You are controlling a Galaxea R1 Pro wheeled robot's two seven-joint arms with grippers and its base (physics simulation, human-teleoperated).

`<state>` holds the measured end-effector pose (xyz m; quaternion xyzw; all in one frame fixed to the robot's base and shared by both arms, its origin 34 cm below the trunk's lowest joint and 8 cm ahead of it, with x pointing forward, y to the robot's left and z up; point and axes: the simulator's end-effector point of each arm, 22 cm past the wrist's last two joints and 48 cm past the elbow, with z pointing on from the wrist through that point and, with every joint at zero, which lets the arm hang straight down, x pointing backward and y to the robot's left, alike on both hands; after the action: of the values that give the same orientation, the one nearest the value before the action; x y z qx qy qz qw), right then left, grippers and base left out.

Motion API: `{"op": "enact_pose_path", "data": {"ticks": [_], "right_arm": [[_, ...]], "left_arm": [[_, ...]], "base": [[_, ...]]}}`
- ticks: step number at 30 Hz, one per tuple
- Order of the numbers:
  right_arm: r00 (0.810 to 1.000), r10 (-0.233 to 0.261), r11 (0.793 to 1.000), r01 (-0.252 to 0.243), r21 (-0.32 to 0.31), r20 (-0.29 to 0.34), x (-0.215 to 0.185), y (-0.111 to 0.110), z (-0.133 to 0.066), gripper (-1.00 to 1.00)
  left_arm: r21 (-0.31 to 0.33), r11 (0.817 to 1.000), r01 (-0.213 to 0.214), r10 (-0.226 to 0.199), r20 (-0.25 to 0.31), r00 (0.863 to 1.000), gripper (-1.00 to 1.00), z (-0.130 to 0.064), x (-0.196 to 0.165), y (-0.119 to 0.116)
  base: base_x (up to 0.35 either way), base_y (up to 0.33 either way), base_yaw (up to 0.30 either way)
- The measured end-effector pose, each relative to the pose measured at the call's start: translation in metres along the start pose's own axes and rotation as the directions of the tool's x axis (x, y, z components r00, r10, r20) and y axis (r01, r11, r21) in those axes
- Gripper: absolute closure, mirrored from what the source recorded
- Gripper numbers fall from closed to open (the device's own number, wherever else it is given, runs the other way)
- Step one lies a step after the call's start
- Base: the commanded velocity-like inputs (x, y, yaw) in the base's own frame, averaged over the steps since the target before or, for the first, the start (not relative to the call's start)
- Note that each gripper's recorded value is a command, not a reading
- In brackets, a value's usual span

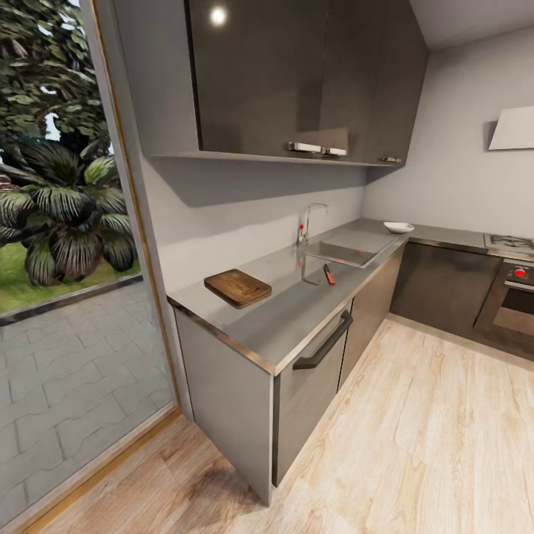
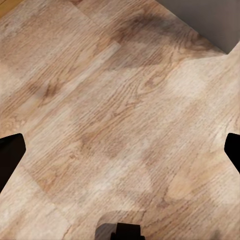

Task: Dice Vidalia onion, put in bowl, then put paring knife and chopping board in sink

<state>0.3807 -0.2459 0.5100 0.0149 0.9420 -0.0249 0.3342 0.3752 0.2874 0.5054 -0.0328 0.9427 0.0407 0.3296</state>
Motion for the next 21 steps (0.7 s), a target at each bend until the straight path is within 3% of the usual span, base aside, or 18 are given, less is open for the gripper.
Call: {"op": "enact_pose_path", "data": {"ticks": [4, 6, 10, 13, 19, 21], "right_arm": [[1.000, -0.001, 1.000, 0.001, 0.009, 0.015, -0.008, -0.004, 0.001, -1.00], [0.999, 0.001, 1.000, -0.002, 0.028, 0.055, -0.027, -0.009, 0.004, -1.00], [0.985, 0.008, 0.989, -0.033, 0.141, 0.174, -0.097, -0.035, 0.004, -1.00], [0.979, 0.009, 0.980, -0.049, 0.194, 0.206, -0.155, -0.048, -0.003, -1.00], [0.956, 0.014, 0.975, -0.078, 0.208, 0.293, -0.243, -0.056, -0.031, -1.00], [0.933, 0.016, 0.966, -0.107, 0.234, 0.360, -0.306, -0.066, -0.065, -1.00]], "left_arm": [[0.000, 1.000, 0.000, 0.000, 0.000, 1.000, -1.00, 0.000, 0.000, 0.000], [0.000, 1.000, 0.000, 0.000, -0.001, 1.000, -1.00, 0.000, 0.000, 0.000], [0.000, 1.000, 0.001, -0.001, -0.002, 1.000, -1.00, 0.000, 0.001, 0.000], [-0.001, 1.000, 0.000, 0.000, -0.016, 1.000, -1.00, -0.001, 0.008, 0.001], [-0.002, 1.000, 0.000, 0.000, -0.021, 1.000, -1.00, -0.002, 0.010, 0.001], [-0.002, 1.000, 0.001, -0.001, -0.021, 1.000, -1.00, -0.002, 0.010, 0.001]], "base": [[0.000, 0.000, 0.000], [0.000, 0.000, 0.000], [0.000, 0.000, 0.000], [0.000, 0.000, 0.000], [0.000, 0.000, 0.000], [0.000, 0.000, 0.000]]}}
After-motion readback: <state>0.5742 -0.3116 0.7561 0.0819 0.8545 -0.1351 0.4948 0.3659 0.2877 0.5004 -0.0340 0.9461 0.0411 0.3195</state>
